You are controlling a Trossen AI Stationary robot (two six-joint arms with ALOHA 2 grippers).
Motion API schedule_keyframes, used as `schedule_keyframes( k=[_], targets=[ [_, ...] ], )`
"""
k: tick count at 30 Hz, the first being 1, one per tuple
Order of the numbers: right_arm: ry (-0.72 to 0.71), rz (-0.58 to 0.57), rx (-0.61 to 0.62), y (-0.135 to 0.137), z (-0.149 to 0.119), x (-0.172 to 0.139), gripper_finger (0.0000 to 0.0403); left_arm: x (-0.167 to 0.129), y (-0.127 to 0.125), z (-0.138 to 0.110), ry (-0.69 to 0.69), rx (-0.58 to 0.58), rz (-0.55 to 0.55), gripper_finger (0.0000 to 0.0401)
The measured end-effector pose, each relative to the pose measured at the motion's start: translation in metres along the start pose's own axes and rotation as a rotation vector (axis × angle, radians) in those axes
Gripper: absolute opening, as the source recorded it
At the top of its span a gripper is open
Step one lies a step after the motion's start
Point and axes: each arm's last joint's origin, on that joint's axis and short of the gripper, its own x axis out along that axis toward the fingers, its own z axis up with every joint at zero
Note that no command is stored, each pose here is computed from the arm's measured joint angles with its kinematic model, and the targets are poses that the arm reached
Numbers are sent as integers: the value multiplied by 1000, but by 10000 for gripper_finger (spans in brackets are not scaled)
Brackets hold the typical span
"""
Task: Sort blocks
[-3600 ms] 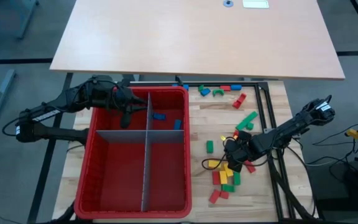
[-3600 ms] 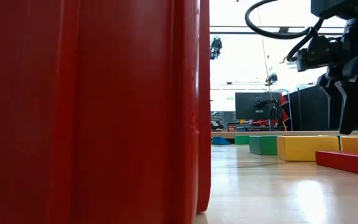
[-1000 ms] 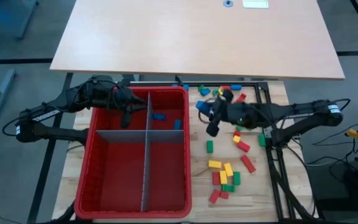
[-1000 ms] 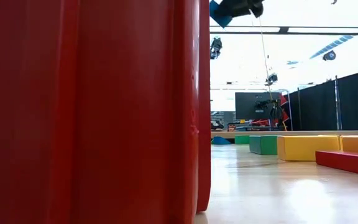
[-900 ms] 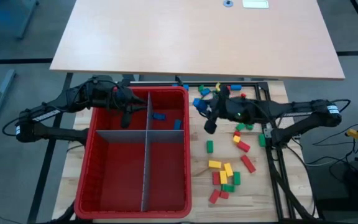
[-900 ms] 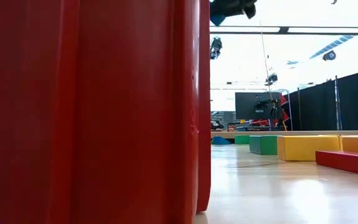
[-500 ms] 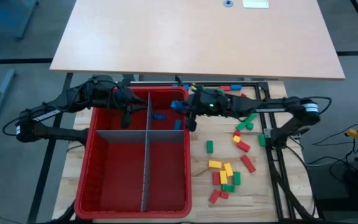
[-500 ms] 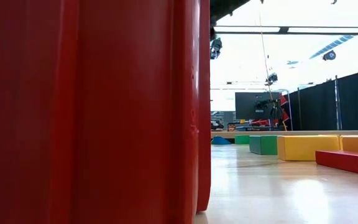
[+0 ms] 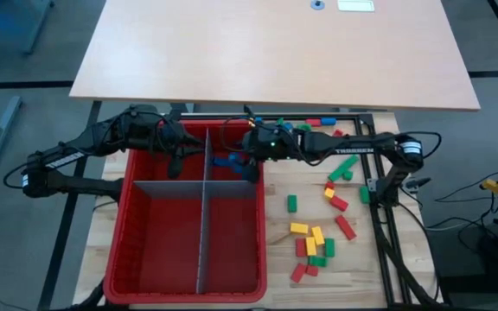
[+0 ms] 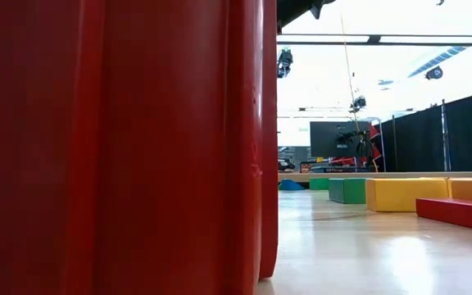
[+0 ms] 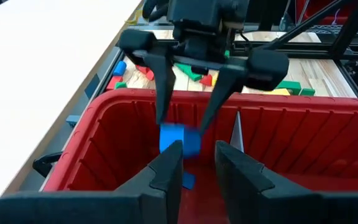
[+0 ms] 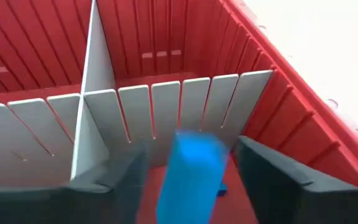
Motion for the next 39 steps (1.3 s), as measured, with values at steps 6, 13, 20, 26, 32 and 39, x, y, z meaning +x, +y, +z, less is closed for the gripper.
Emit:
schedule_keyframes(
  k=[6,13,20,26,32,39],
  targets=[
    [-21,-13,16,-1,10,-20,310,0,0,0,1,8,0,79],
    [176,-272,-59,-12,-1,-45,306,0,0,-1,14,7,-2,75],
    [317,-383,-55,-34,-17,-67,267,0,0,-2,21,7,-3,81],
    [291,-419,15,-48,-37,-97,242,0,0,-3,33,6,-5,79],
    [164,-446,113,-58,-73,-120,231,0,0,-3,32,24,-4,75],
    [188,-574,257,-91,-120,-120,242,0,0,-2,24,26,-3,82]
  ],
)
